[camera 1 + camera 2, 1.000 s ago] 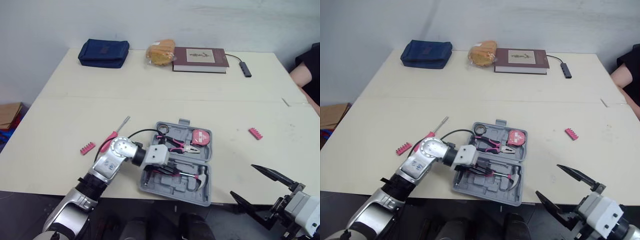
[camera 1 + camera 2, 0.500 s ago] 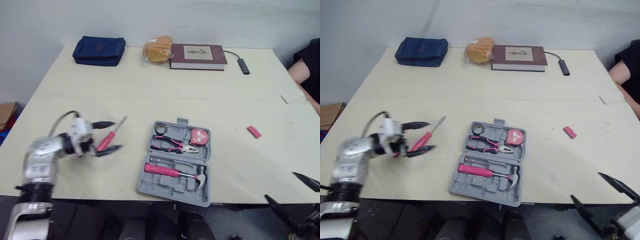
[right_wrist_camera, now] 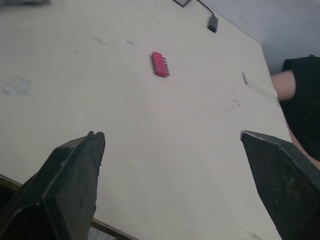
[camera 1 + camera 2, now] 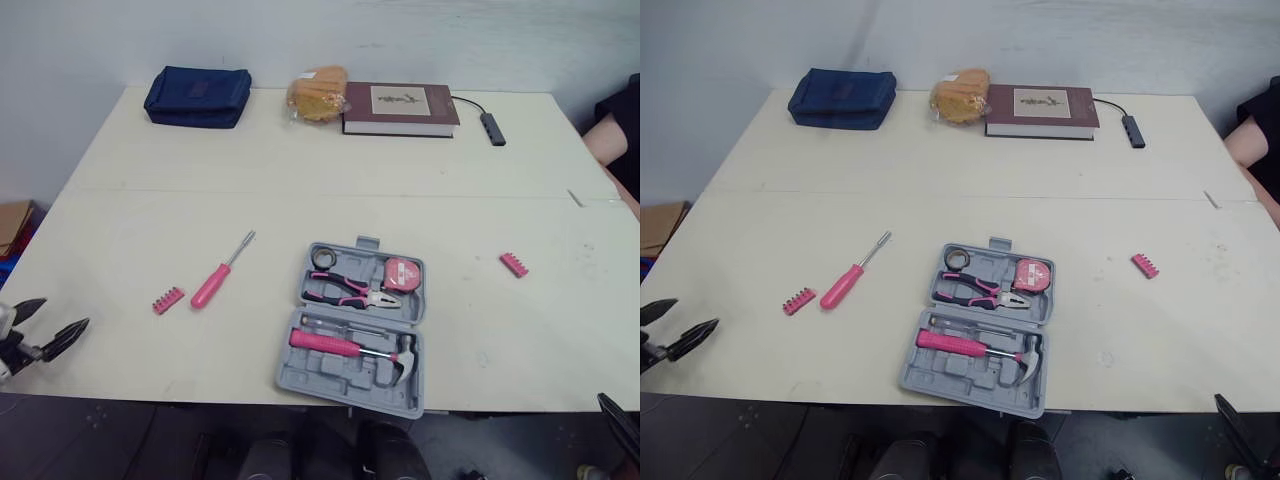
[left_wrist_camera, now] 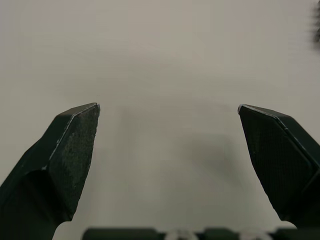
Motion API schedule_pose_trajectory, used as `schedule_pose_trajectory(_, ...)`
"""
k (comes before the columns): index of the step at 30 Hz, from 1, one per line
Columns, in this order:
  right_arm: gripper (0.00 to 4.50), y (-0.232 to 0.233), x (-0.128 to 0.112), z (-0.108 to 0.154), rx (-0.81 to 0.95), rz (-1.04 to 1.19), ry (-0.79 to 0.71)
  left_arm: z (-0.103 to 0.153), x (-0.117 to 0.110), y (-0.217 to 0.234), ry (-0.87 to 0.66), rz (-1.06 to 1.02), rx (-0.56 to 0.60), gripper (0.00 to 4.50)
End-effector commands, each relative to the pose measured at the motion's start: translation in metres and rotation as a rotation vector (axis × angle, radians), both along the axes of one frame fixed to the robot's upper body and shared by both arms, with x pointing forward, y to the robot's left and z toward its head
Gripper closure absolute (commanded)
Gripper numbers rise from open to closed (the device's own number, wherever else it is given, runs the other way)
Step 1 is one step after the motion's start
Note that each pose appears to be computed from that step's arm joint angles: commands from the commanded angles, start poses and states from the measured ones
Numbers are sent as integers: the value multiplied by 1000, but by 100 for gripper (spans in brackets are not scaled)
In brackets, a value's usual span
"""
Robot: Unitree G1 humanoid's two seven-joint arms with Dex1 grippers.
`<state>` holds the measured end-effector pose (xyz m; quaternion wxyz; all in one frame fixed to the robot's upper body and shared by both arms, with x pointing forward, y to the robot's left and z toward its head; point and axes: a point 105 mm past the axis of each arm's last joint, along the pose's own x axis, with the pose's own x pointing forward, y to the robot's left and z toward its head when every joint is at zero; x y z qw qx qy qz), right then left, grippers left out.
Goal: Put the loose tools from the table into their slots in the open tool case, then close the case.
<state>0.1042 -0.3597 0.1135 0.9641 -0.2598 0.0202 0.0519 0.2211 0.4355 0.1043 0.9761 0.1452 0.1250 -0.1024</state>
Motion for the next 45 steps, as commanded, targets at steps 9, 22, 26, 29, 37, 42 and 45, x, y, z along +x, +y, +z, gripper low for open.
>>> schedule_pose_trajectory(9,0,14,26,5,6,141,-88,30,14,-11,-129,-26,-59,4)
schedule_pose_trajectory(22,0,120,71,49,113,644,-187,20,55,-93,65,-408,-121,4)
schedule_pose_trajectory(26,0,150,72,55,94,790,-154,12,64,-92,83,-419,-62,4)
schedule_pose_trajectory(29,0,172,74,60,84,870,-142,6,70,-93,83,-415,-85,4)
schedule_pose_trajectory(37,0,205,78,76,95,955,-177,-11,74,-106,118,-454,-113,4)
schedule_pose_trajectory(42,0,212,80,76,86,974,-161,-18,73,-110,147,-474,-108,4)
schedule_pose_trajectory(45,0,211,81,76,80,972,-157,-20,70,-109,151,-474,-101,4)
